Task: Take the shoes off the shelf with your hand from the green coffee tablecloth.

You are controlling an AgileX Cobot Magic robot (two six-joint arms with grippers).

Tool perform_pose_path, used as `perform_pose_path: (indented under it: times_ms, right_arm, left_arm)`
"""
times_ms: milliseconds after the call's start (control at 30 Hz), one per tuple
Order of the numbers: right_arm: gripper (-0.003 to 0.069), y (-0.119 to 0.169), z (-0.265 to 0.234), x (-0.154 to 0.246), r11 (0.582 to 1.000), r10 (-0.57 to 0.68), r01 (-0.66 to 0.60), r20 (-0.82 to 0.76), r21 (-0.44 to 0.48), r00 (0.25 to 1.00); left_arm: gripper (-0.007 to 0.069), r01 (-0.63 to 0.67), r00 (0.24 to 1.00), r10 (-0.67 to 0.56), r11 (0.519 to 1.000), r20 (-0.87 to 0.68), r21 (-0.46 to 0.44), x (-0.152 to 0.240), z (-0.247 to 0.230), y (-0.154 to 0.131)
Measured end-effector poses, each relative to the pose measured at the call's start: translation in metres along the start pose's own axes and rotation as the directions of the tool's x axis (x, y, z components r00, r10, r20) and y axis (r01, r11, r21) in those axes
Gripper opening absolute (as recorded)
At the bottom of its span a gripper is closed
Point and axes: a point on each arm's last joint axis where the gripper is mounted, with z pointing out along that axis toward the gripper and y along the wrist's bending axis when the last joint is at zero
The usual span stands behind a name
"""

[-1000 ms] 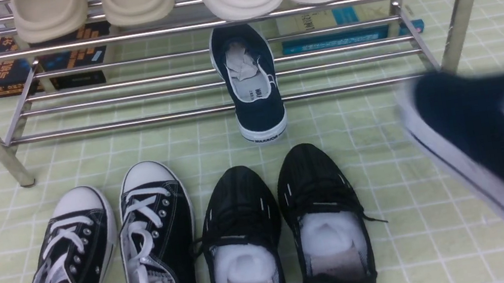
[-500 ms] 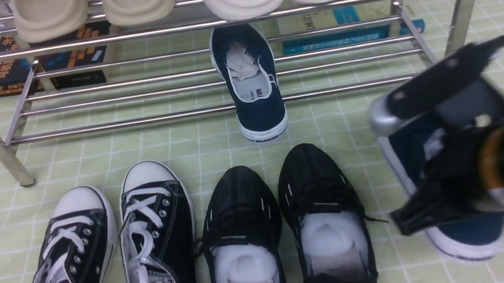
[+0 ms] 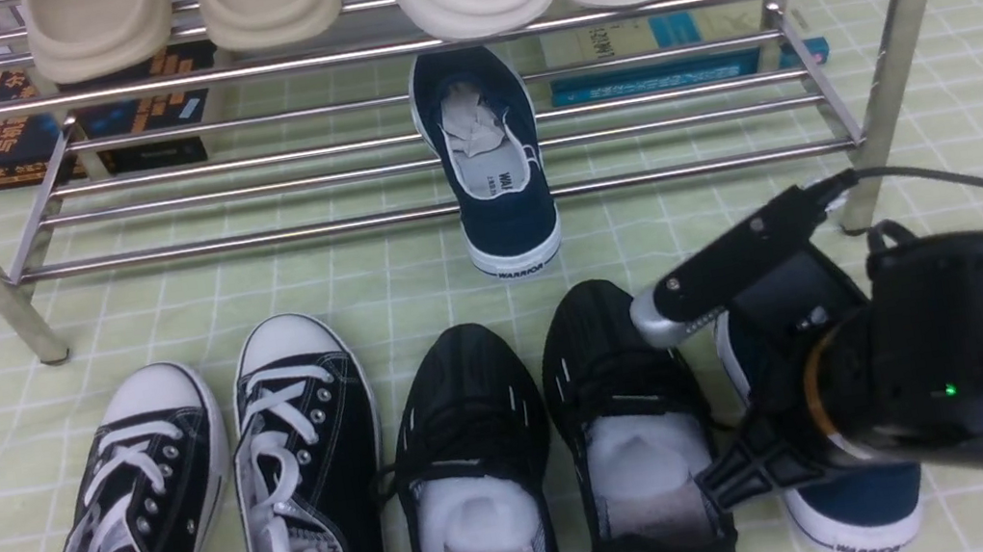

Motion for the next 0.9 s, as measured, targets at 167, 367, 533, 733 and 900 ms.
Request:
perform_pose_path:
  times_ms: [167,367,533,733,900]
  right_arm:
    - [0.0056,0.001,0.000,0.002,1.000,0.020,-0.021,-0.022,-0.007,1.000]
    - [0.0099,0.003,0.000,0.004,0.998,0.052,-0.053,-0.046,-0.025,0.998]
    - [0.0267,0.003,-0.001,0.012,0.994,0.106,-0.110,-0.138,-0.020,0.985]
    - [0.0416,0.001,-0.028,0.002,0.996,0.058,-0.069,-0.185,-0.050,0.981]
    - [0.0342,-0.001,-0.075,-0.034,0.993,-0.034,0.022,-0.101,-0.118,0.994]
  left_arm:
    - [0.0242,0.000,1.000,0.000,1.000,0.000,0.000,0.000,0.000,0.000]
    - [0.0242,0.000,1.000,0.000,1.000,0.000,0.000,0.000,0.000,0.000]
    - [0.0242,0.000,1.000,0.000,1.000,0.000,0.000,0.000,0.000,0.000]
    - [0.0242,0.000,1.000,0.000,1.000,0.000,0.000,0.000,0.000,0.000]
    - [0.0242,0.000,1.000,0.000,1.000,0.000,0.000,0.000,0.000,0.000]
